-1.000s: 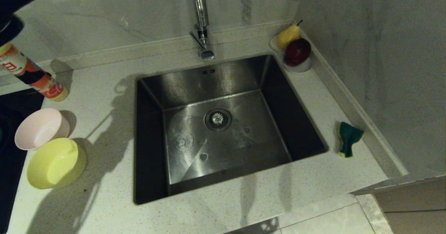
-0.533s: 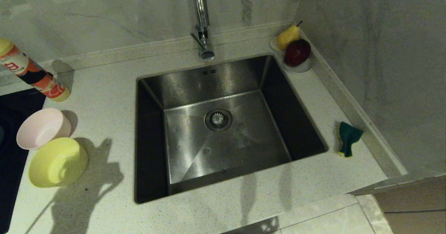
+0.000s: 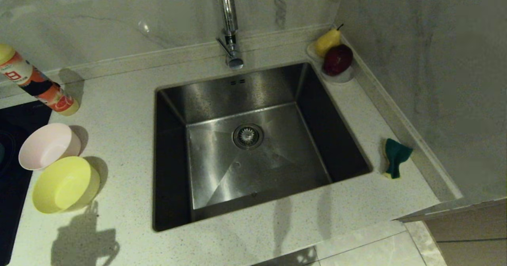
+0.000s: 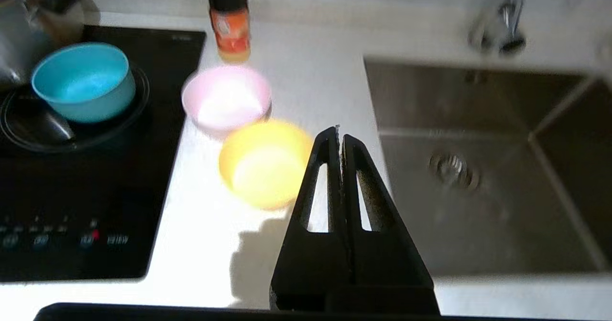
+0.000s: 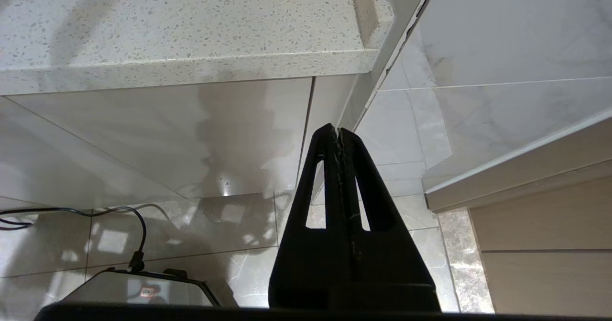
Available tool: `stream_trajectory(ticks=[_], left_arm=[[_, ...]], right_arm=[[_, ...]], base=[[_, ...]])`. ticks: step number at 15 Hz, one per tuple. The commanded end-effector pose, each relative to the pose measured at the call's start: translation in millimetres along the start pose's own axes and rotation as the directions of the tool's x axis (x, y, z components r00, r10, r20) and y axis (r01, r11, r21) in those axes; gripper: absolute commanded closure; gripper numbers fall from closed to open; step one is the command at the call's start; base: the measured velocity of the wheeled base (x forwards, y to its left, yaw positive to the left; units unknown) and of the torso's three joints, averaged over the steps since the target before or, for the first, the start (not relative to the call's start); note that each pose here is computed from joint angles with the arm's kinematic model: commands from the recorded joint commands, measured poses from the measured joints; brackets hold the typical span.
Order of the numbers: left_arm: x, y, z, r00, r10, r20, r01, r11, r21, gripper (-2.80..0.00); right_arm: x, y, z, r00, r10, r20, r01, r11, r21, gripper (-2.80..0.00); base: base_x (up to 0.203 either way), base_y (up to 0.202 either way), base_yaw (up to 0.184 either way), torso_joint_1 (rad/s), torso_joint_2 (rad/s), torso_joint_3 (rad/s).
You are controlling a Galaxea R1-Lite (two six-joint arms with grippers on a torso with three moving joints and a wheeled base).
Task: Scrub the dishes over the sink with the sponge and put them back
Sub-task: Place the bowl on the bowl
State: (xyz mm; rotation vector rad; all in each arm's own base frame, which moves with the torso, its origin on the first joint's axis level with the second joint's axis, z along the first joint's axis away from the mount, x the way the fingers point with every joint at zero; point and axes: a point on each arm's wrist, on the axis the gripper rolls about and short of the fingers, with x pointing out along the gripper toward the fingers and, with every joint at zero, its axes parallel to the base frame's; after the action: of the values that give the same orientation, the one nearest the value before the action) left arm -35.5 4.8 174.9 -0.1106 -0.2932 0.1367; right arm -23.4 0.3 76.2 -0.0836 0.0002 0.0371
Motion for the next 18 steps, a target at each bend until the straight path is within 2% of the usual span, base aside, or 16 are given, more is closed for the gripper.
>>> stream_trajectory(ticks=[1, 3, 5, 7, 8, 10, 11, 12, 13, 14, 16, 17, 18], left_arm=[[-16.6, 5.1, -38.8, 0.999, -0.032, -0.001, 0.032, 0.998, 0.051, 0.0], [-12.5, 7.7, -79.4, 0.994, -0.024, -0.104, 0.035, 0.994, 0.105, 0.0], [-11.8, 7.3, -86.4, 0.993, -0.067, -0.095, 0.077, 0.99, 0.114, 0.0], [-12.9, 6.7, -94.1, 0.978, -0.119, -0.174, 0.14, 0.984, 0.112, 0.0], [-13.7, 7.0, -98.2, 0.969, -0.122, -0.215, 0.148, 0.983, 0.11, 0.0], [-13.6, 7.0, -97.8, 0.97, -0.123, -0.21, 0.139, 0.988, 0.063, 0.0], [-13.5, 7.1, -97.0, 0.973, -0.115, -0.2, 0.13, 0.99, 0.063, 0.0], [-12.7, 6.8, -91.9, 0.981, -0.106, -0.164, 0.119, 0.99, 0.074, 0.0], [-12.8, 6.1, -76.7, 0.991, -0.088, -0.096, 0.096, 0.992, 0.086, 0.0], [-14.5, 5.0, -54.6, 0.997, -0.076, -0.019, 0.077, 0.993, 0.09, 0.0], [-25.3, 2.6, 5.1, 0.991, -0.049, 0.127, 0.036, 0.994, 0.103, 0.0], [-29.4, 2.3, 26.1, 0.989, -0.016, 0.147, -0.002, 0.992, 0.123, 0.0], [-25.3, 1.4, 42.9, 0.993, 0.039, 0.113, -0.055, 0.987, 0.149, 0.0]], right_arm=[[-0.1, 0.0, -0.1, 1.0, 0.001, 0.002, -0.001, 1.0, -0.001, 0.0], [-0.1, 0.0, -0.1, 1.0, 0.001, 0.002, -0.001, 1.0, -0.001, 0.0], [-0.1, 0.0, -0.1, 1.0, 0.001, 0.002, -0.001, 1.0, -0.001, 0.0], [-0.3, 0.0, -0.1, 1.0, 0.001, 0.003, -0.001, 1.0, -0.001, 0.0], [-0.2, 0.0, -0.1, 1.0, 0.001, 0.003, -0.001, 1.0, -0.001, 0.0], [-0.2, 0.0, -0.1, 1.0, 0.001, 0.003, -0.001, 1.0, -0.001, 0.0], [-0.3, 0.0, -0.1, 1.0, 0.001, 0.003, -0.001, 1.0, -0.001, 0.0], [-0.1, 0.0, -0.1, 1.0, 0.001, 0.002, -0.001, 1.0, -0.001, 0.0], [-0.1, 0.0, -0.1, 1.0, 0.001, 0.002, -0.001, 1.0, -0.001, 0.0], [-0.3, 0.0, -0.1, 1.0, 0.001, 0.003, -0.001, 1.0, -0.001, 0.0], [-0.1, 0.0, -0.1, 1.0, 0.001, 0.002, -0.001, 1.0, -0.001, 0.0], [-0.2, 0.0, -0.1, 1.0, 0.001, 0.003, -0.001, 1.0, -0.001, 0.0], [-0.1, 0.0, -0.1, 1.0, 0.001, 0.002, -0.001, 1.0, -0.001, 0.0]], base=[[0.0, 0.0, 0.0, 0.0, 0.0, 0.0], [0.0, 0.0, 0.0, 0.0, 0.0, 0.0], [0.0, 0.0, 0.0, 0.0, 0.0, 0.0], [0.0, 0.0, 0.0, 0.0, 0.0, 0.0], [0.0, 0.0, 0.0, 0.0, 0.0, 0.0], [0.0, 0.0, 0.0, 0.0, 0.0, 0.0], [0.0, 0.0, 0.0, 0.0, 0.0, 0.0], [0.0, 0.0, 0.0, 0.0, 0.0, 0.0], [0.0, 0.0, 0.0, 0.0, 0.0, 0.0], [0.0, 0.0, 0.0, 0.0, 0.0, 0.0], [0.0, 0.0, 0.0, 0.0, 0.0, 0.0], [0.0, 0.0, 0.0, 0.0, 0.0, 0.0], [0.0, 0.0, 0.0, 0.0, 0.0, 0.0]])
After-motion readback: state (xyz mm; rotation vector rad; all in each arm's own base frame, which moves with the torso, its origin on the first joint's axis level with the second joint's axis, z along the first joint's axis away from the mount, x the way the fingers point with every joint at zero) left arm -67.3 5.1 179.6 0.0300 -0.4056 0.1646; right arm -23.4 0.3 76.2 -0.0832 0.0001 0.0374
